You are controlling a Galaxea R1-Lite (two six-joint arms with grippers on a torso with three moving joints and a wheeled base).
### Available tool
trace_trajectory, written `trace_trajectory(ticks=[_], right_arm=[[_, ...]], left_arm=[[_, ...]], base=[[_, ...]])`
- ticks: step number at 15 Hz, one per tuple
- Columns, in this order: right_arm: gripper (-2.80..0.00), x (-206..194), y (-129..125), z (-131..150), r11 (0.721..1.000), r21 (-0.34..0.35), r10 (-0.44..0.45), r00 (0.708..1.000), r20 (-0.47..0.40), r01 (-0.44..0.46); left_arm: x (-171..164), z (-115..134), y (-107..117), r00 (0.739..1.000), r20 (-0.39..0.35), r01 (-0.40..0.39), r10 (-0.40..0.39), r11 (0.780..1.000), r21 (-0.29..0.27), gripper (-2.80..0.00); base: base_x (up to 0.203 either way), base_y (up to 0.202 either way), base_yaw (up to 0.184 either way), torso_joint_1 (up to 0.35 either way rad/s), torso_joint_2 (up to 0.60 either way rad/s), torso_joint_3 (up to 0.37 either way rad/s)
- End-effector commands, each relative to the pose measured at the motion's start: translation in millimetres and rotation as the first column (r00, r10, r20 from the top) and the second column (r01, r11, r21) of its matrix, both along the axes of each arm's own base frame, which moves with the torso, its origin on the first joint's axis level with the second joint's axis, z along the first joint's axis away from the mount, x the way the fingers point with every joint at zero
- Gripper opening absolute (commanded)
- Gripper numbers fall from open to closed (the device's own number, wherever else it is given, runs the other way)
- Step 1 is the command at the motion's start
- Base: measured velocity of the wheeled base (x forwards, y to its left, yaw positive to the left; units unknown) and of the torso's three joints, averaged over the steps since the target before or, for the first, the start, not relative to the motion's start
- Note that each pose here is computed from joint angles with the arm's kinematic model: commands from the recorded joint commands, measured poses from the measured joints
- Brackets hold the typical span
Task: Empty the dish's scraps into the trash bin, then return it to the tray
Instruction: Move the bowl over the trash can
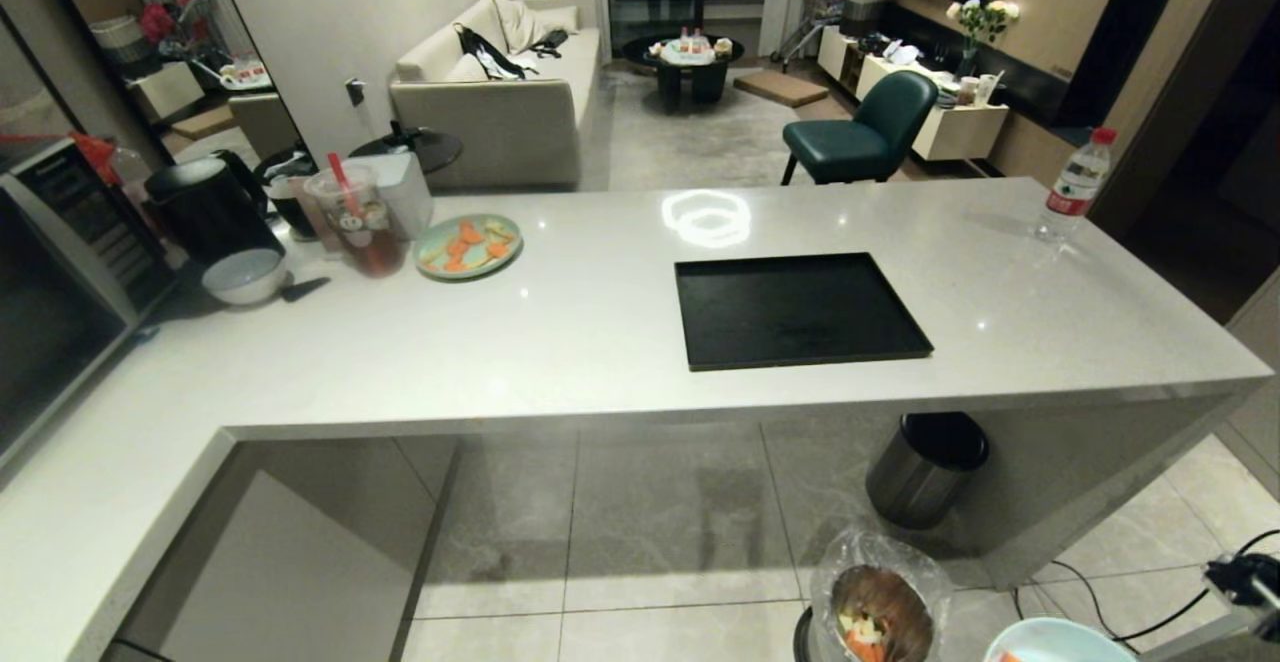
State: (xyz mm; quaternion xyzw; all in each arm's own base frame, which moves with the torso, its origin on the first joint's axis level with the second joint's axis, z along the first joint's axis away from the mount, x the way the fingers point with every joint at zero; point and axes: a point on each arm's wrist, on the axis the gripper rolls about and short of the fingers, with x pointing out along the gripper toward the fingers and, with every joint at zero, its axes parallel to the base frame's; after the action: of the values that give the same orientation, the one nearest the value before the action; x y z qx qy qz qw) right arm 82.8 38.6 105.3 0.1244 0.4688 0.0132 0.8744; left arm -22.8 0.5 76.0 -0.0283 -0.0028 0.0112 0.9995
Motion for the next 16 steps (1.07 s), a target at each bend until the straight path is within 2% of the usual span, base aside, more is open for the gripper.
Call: trace_trajectory(ticks=[1, 16], right_arm=[[-2.8, -1.6, -0.9, -4.0, 1.0, -0.007, -0.004, 1.0, -0.014, 0.004], [-2.8, -4.0, -2.4, -9.3, 1.0, -0.008, -0.026, 0.999, -0.035, 0.025]], left_arm=[[0.1, 0.1, 0.0, 1.0, 0.0, 0.0, 0.0, 1.0, -0.001, -2.8], [0.1, 0.1, 0.0, 1.0, 0.0, -0.001, 0.0, 1.0, 0.0, -2.8]], base=[[0.0, 0.0, 0.0, -0.09, 0.21, 0.119], [0.0, 0.0, 0.0, -0.126, 0.3, 0.169]])
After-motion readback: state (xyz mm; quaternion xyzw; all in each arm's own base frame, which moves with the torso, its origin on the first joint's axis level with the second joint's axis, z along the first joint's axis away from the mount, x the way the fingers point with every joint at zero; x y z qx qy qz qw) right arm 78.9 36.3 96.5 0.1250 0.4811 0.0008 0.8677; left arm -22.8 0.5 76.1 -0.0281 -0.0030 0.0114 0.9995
